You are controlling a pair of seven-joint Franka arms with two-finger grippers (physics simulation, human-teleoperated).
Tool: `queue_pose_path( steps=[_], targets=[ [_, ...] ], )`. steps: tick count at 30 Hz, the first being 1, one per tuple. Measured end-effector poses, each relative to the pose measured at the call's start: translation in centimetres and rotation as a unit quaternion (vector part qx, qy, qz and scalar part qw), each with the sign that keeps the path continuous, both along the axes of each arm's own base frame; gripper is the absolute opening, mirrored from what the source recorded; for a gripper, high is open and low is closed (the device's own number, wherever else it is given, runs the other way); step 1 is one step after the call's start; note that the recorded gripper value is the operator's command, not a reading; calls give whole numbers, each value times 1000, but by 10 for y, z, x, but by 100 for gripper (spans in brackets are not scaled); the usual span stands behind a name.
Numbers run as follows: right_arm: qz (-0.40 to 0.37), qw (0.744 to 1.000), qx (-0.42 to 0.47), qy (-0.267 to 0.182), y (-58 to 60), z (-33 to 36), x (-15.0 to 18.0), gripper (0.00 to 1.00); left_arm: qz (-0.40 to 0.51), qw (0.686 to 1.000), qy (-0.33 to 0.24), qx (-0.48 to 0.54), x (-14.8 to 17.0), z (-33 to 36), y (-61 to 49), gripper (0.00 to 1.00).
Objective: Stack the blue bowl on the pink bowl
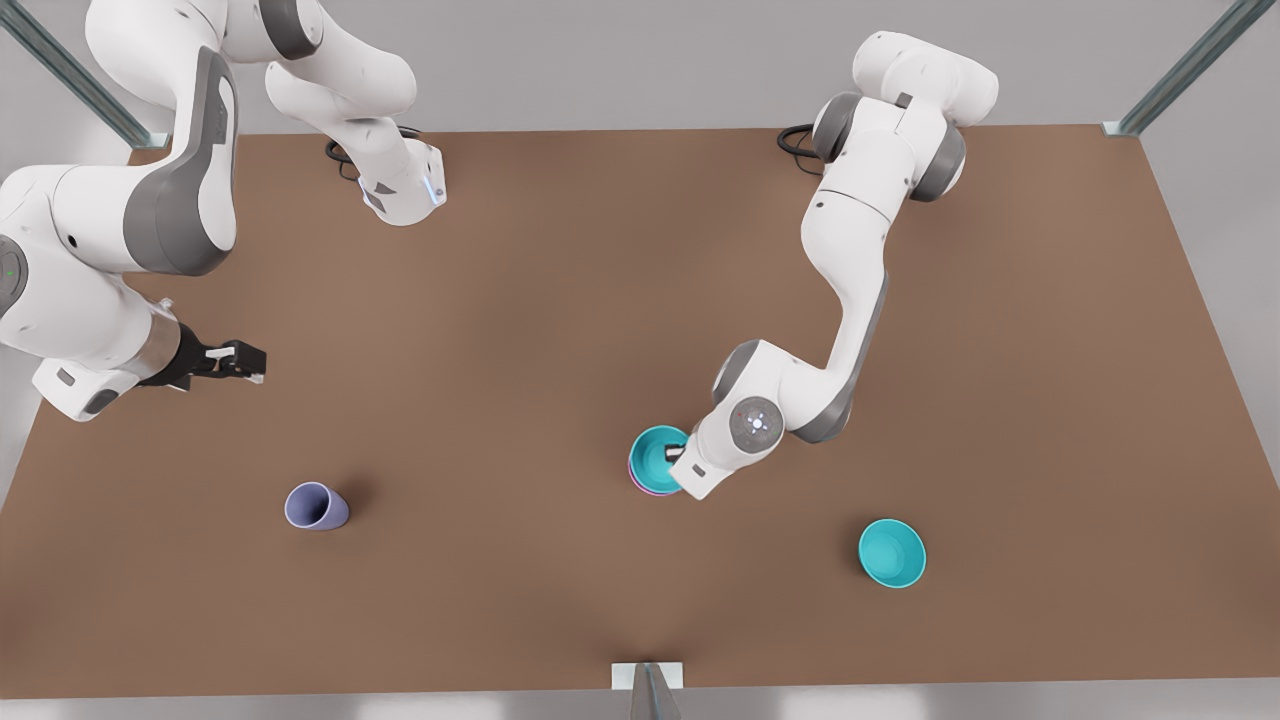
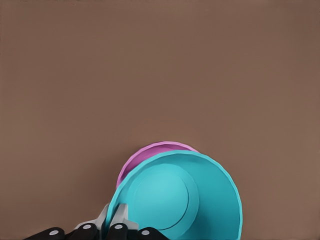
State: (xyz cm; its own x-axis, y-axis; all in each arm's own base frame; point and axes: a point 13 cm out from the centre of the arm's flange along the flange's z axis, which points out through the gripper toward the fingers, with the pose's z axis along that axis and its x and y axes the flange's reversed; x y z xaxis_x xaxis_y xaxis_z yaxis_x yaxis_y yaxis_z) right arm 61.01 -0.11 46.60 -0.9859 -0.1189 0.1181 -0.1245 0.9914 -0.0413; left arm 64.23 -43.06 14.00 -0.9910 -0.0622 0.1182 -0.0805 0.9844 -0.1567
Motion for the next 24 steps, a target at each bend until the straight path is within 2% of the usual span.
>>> queue_pose_path(
  steps=[15, 18, 21, 24],
  targets=[
    [20, 1000, 2, 3, 0, -3, 1, 100, 82, 996, 21, 6, -7, -17, -2, 22],
    [22, 1000, 2, 3, 1, -3, 1, 100, 90, 996, 25, 1, -9, -17, -6, 100],
    [24, 1000, 2, 4, 1, -3, 1, 100, 99, 995, 28, -10, -5, -5, -3, 100],
    [26, 1000, 2, 4, 1, -4, 2, 100, 121, 993, 6, 1, 28, 131, 88, 100]
  ],
)
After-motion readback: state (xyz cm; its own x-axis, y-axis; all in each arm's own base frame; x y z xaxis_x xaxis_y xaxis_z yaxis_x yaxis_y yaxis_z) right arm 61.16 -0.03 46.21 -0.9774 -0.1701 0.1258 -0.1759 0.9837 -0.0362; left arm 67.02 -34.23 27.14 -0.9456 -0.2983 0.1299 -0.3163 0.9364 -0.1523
